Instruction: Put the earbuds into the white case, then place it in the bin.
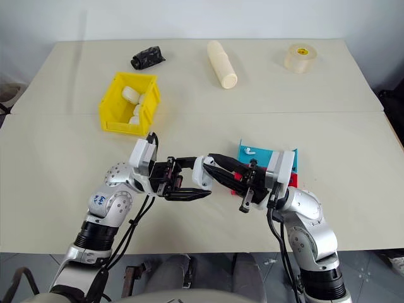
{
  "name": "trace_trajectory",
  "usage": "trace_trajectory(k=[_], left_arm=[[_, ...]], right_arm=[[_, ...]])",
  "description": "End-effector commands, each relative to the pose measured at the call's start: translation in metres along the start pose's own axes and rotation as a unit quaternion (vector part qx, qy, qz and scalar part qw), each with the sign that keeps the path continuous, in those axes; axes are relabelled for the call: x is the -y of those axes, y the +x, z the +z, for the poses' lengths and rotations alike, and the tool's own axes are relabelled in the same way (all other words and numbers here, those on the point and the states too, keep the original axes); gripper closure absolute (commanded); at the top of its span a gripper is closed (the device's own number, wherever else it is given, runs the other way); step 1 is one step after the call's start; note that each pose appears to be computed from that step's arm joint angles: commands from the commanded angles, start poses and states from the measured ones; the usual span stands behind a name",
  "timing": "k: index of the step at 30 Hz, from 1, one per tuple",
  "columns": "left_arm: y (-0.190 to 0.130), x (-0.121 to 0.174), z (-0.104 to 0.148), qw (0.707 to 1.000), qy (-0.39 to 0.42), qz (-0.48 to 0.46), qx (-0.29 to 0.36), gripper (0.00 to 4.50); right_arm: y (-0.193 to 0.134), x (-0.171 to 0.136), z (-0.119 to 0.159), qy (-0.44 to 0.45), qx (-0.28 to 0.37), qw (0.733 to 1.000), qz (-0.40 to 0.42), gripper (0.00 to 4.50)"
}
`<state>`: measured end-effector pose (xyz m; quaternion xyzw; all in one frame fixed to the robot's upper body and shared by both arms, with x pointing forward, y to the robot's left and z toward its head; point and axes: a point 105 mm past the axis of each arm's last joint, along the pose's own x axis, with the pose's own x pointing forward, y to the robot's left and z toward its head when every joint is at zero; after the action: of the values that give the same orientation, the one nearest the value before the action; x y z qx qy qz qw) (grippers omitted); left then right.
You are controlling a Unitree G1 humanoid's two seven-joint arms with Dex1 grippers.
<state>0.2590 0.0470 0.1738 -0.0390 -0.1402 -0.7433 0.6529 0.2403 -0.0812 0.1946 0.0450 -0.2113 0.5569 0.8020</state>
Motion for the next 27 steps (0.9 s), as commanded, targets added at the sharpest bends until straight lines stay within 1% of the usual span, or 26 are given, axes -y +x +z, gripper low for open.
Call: trace_trajectory(k=[1,6,10,12,14,16,22,25,27], left_arm=[[0.006,0.007,0.012,0.999,0.026,-0.025,0.015,1.69],[0.007,0.008,0.014,0.999,0.03,-0.026,0.018,1.69],[0.008,0.007,0.016,0.999,0.034,-0.028,0.02,1.69],[0.009,0.007,0.017,0.999,0.036,-0.029,0.021,1.69],[0.01,0.006,0.017,0.999,0.037,-0.029,0.022,1.69],[0.01,0.006,0.018,0.999,0.038,-0.03,0.023,1.69],[0.011,0.006,0.016,0.999,0.037,-0.028,0.025,1.69],[0.008,0.007,0.013,0.999,0.034,-0.022,0.019,1.69],[0.001,0.009,0.008,0.999,0.03,-0.013,0.006,1.69]], right_arm=[[0.001,0.0,0.0,-0.01,-0.004,1.0,0.005,3.98],[0.004,-0.002,-0.006,-0.002,-0.01,1.0,0.011,3.98],[0.006,-0.005,-0.011,0.026,-0.018,0.999,0.02,3.98],[0.006,-0.009,-0.012,0.028,-0.023,0.999,0.035,3.25],[0.006,-0.011,-0.012,0.044,-0.023,0.998,0.041,2.67],[0.006,-0.011,-0.011,0.046,-0.022,0.998,0.044,1.97],[0.004,-0.006,-0.001,0.032,-0.021,0.998,0.041,0.02],[-0.001,-0.001,0.01,0.017,-0.022,0.999,0.032,0.02],[-0.013,0.005,0.019,-0.009,-0.038,0.999,0.017,0.02]])
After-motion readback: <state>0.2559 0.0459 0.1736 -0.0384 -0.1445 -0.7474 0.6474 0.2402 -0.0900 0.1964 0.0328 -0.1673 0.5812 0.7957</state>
